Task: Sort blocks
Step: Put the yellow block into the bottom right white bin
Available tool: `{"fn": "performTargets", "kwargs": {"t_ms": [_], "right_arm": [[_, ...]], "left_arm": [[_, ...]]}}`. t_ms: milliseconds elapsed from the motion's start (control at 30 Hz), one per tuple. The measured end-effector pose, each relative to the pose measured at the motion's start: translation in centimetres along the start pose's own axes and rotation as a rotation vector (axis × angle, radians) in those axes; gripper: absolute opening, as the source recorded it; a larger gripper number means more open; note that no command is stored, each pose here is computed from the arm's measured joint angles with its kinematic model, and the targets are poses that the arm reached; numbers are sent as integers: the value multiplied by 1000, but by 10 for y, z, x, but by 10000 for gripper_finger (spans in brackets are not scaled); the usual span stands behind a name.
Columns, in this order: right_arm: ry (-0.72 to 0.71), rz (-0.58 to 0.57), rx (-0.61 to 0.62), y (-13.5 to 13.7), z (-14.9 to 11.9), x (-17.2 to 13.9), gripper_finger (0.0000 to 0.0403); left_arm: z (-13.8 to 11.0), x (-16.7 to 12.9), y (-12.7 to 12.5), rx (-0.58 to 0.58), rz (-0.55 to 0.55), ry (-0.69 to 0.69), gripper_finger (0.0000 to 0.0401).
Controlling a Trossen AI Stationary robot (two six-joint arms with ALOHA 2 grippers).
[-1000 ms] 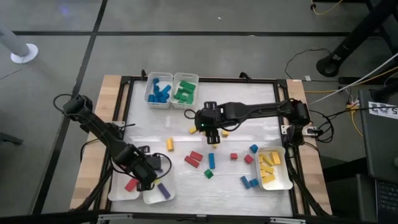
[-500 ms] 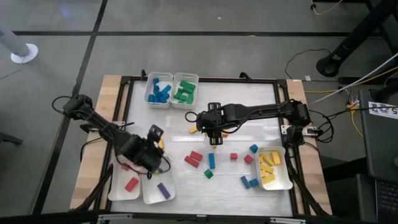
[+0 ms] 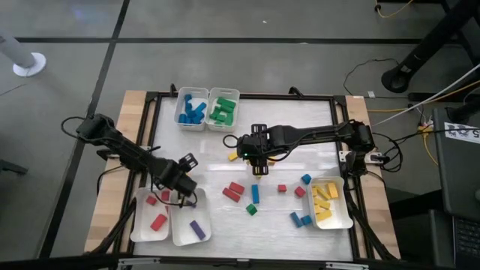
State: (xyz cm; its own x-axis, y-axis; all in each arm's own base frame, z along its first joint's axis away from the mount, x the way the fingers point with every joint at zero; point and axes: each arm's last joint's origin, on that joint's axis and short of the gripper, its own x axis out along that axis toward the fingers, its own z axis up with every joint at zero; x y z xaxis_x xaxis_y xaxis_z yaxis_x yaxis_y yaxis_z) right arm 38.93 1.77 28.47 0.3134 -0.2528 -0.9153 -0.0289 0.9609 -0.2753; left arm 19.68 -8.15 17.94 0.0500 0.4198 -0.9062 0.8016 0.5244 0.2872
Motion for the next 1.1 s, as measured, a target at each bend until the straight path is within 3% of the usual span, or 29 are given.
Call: {"fn": "performTargets", "kwargs": {"t_ms": [333, 633, 800, 900, 1100], "right_arm": [[-2, 0, -1, 0, 0, 0, 234], [-6, 1, -2, 0, 1, 0, 234], [-6, 2, -2, 0, 1, 0, 234], [-7, 2, -1, 0, 1, 0, 234], [-10, 7, 0, 0, 1, 0, 234]], "left_arm": [[3, 13, -6, 47, -38, -61, 208], [3, 16, -8, -5, -41, -64, 208], [-2, 9, -4, -140, -33, 6, 208], [-9, -2, 1, -295, -49, 45, 208], [-19, -28, 11, -586, -64, -31, 208]]}}
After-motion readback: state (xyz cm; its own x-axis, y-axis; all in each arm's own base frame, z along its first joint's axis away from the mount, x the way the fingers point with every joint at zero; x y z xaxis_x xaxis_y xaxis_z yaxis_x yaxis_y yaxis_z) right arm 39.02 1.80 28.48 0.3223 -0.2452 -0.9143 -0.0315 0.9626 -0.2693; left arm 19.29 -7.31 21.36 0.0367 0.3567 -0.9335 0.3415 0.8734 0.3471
